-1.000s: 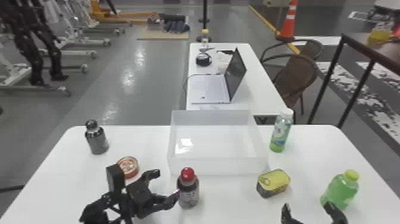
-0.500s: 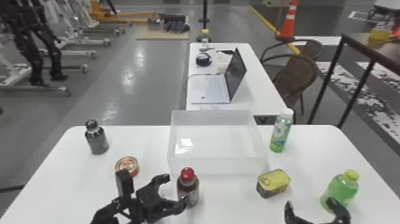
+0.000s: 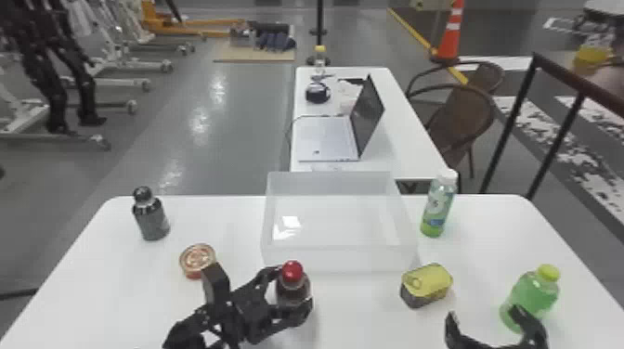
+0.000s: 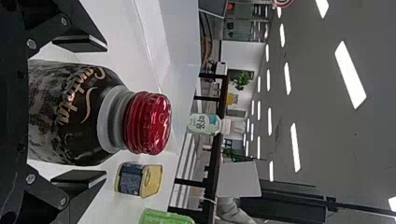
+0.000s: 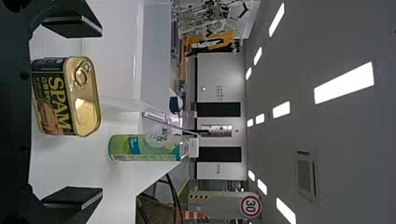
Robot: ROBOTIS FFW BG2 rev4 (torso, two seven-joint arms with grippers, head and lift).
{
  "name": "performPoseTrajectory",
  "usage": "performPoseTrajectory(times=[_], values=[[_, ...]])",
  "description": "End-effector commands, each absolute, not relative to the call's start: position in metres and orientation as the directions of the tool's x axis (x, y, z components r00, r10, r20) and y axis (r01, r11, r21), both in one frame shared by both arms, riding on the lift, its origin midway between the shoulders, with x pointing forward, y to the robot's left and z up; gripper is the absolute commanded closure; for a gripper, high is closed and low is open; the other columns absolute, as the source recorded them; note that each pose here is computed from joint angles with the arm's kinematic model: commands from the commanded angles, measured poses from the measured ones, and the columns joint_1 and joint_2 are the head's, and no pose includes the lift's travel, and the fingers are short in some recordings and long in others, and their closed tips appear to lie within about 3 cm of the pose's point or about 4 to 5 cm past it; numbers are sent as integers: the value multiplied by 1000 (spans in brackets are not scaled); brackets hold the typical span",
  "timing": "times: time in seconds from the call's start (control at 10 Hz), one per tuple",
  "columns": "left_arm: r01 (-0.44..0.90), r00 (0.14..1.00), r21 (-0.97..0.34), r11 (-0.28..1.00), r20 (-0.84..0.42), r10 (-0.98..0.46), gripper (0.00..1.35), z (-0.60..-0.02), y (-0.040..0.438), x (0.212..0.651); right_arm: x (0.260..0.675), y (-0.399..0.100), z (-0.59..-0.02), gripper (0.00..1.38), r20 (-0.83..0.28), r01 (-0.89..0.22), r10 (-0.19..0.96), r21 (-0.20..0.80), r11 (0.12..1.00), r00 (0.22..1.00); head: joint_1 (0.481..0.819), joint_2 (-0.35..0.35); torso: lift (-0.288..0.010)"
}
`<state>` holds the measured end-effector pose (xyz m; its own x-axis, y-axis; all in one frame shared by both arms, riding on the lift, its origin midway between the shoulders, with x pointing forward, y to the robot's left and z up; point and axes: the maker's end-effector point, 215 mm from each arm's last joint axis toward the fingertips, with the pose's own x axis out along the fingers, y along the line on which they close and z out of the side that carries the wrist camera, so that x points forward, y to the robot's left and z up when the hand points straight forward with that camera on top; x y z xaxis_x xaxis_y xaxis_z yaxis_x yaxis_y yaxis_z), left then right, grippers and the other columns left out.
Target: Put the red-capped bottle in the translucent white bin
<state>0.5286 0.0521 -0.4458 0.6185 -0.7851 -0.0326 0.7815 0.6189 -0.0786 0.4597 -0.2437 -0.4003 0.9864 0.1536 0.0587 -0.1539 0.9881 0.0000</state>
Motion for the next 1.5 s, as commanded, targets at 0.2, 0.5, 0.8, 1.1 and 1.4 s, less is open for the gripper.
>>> performPoseTrajectory(times=[0.2,0.5,0.8,1.1,1.4], values=[[787,613,-40,616,-54,-788,1027,-448,56,529,459,-243,-401,98,57,-156,156,0,988,986,549,0,-100],[774,628,-46,632,-74,-775,1029,-441,71,522,458,-243,-402,99,55,-157,156,-2,988,986,549,0,-100],[717,693,-5,697,-108,-713,1030,-415,113,517,453,-242,-406,101,45,-158,158,-5,987,986,549,0,-100],[678,735,8,735,-13,-678,1030,-358,126,545,450,-242,-410,101,35,-159,159,-6,987,987,549,0,-100],[725,683,34,688,91,-725,1030,-304,79,576,450,-242,-413,101,31,-159,159,-5,987,987,549,0,-100]])
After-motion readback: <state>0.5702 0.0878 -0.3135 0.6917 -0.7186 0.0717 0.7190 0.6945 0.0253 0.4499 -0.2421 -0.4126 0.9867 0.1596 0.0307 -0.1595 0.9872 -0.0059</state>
